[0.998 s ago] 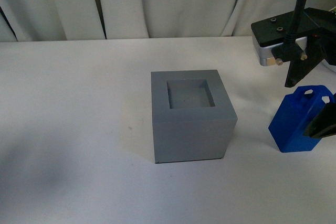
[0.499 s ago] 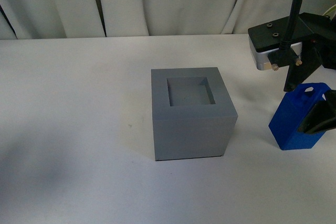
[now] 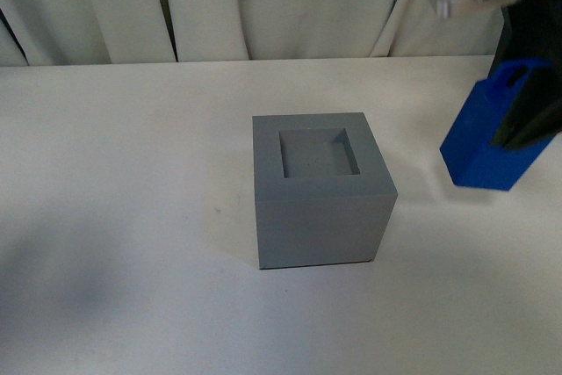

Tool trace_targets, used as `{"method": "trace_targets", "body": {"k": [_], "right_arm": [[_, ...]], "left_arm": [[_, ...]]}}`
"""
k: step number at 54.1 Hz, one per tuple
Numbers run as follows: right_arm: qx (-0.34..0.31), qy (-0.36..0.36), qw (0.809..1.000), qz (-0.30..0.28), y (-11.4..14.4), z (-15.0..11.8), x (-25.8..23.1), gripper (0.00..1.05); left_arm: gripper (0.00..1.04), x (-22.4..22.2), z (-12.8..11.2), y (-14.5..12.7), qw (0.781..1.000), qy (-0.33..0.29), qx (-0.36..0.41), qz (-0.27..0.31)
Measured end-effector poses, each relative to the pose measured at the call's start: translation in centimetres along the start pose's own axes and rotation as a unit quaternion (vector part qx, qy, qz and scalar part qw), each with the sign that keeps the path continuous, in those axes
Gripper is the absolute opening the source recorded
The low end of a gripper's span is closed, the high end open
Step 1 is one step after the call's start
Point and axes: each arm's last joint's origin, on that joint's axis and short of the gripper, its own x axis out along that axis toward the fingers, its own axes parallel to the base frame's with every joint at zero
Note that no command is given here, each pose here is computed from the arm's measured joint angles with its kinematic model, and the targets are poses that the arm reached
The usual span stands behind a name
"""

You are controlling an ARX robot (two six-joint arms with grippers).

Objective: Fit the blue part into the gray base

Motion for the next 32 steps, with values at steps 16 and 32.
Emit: {"method": "trace_targets", "body": {"k": [16,32], "right_arm": [[-0.029,-0.043,0.999,-0.017,0.1,4.4,-4.4,0.47],[-0.076,-0.053,0.996,0.01,1.4,9.3,-3.1,0.47]], "left_arm": [[0.99,0.0,0.0,0.0,1.0,0.0,0.0,0.0],[0.99,0.0,0.0,0.0,1.0,0.0,0.0,0.0]]}}
